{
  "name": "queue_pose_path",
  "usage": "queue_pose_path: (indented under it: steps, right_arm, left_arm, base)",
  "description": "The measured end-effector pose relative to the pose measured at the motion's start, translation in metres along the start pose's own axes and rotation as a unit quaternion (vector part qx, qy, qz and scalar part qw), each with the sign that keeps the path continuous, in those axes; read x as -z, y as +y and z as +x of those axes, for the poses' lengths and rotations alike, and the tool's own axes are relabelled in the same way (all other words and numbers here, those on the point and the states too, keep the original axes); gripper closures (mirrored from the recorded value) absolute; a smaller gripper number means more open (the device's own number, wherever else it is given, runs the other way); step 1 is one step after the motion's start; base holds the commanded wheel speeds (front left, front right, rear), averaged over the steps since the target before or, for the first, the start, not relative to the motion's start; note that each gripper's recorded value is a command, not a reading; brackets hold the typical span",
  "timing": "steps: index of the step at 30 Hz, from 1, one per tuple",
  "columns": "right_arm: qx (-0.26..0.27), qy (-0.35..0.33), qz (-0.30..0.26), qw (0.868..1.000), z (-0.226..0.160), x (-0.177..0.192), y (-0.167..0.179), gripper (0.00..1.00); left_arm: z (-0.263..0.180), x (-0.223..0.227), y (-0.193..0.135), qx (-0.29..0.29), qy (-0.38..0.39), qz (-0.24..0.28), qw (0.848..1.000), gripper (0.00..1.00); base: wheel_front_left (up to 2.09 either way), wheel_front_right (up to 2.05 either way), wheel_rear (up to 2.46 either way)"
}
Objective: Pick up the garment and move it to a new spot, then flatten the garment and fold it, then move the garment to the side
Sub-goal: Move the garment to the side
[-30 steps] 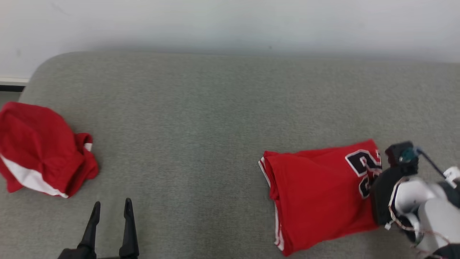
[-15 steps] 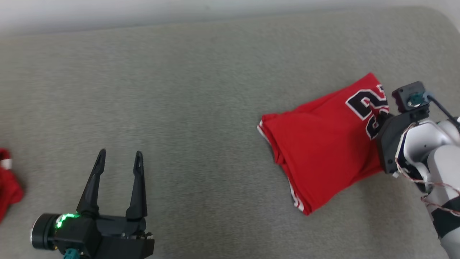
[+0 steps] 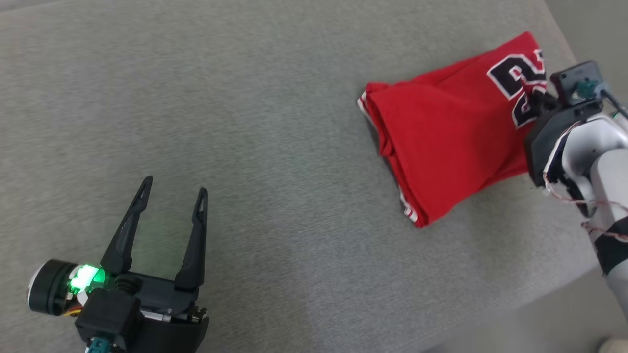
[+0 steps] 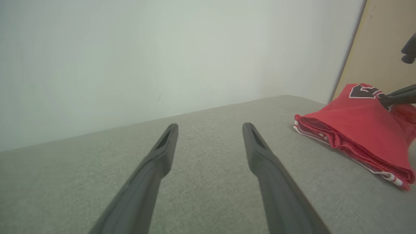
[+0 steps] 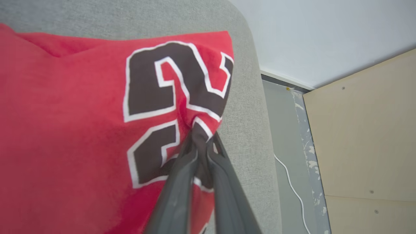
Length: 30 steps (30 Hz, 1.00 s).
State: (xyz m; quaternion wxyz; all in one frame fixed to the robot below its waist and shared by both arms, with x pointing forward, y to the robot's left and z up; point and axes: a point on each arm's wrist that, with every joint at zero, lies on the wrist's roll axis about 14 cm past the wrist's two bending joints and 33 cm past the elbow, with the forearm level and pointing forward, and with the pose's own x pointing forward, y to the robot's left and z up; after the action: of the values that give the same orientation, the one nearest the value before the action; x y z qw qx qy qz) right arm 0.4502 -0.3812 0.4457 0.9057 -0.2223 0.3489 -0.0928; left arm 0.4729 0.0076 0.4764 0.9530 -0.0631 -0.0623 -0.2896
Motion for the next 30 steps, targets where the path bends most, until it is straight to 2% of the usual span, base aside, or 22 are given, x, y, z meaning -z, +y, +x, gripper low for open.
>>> queue_pose_path:
  steps: [3, 10, 24, 25, 26, 27, 30]
  right_arm:
    - [0.042, -0.002, -0.007, 0.999, 0.001, 0.007, -0.035, 1.00]
    - [0.099, -0.010, -0.023, 0.995, 0.004, 0.017, -0.079, 1.00]
    - [0.139, -0.028, -0.061, 0.988, 0.013, 0.021, -0.102, 1.00]
    - [0.143, -0.029, -0.064, 0.987, 0.012, 0.021, -0.104, 0.83]
    - [0.146, -0.033, -0.065, 0.987, 0.012, 0.020, -0.106, 0.04]
    - [0.150, -0.040, -0.062, 0.986, 0.011, 0.019, -0.107, 0.00]
    - [0.154, -0.045, -0.062, 0.985, 0.010, 0.018, -0.108, 0.00]
  left_arm:
    - [0.012, 0.008, -0.017, 0.038, -0.006, -0.008, 0.999, 0.00]
    - [0.020, 0.035, -0.039, 0.081, 0.006, -0.032, 0.996, 0.00]
    - [0.024, 0.057, -0.043, 0.096, 0.015, -0.050, 0.994, 0.00]
    - [0.024, 0.057, -0.043, 0.096, 0.014, -0.050, 0.994, 0.00]
    - [0.024, 0.057, -0.043, 0.096, 0.014, -0.050, 0.994, 0.00]
    - [0.024, 0.057, -0.043, 0.096, 0.014, -0.050, 0.994, 0.00]
    - [0.024, 0.056, -0.043, 0.096, 0.015, -0.048, 0.994, 0.00]
  base:
    - [0.00, 0.00, 0.00]
    - [0.00, 0.00, 0.00]
    - [0.00, 0.00, 0.00]
    - [0.00, 0.00, 0.00]
    - [0.00, 0.00, 0.00]
    - [0.00, 0.00, 0.00]
    - [0.00, 0.00, 0.00]
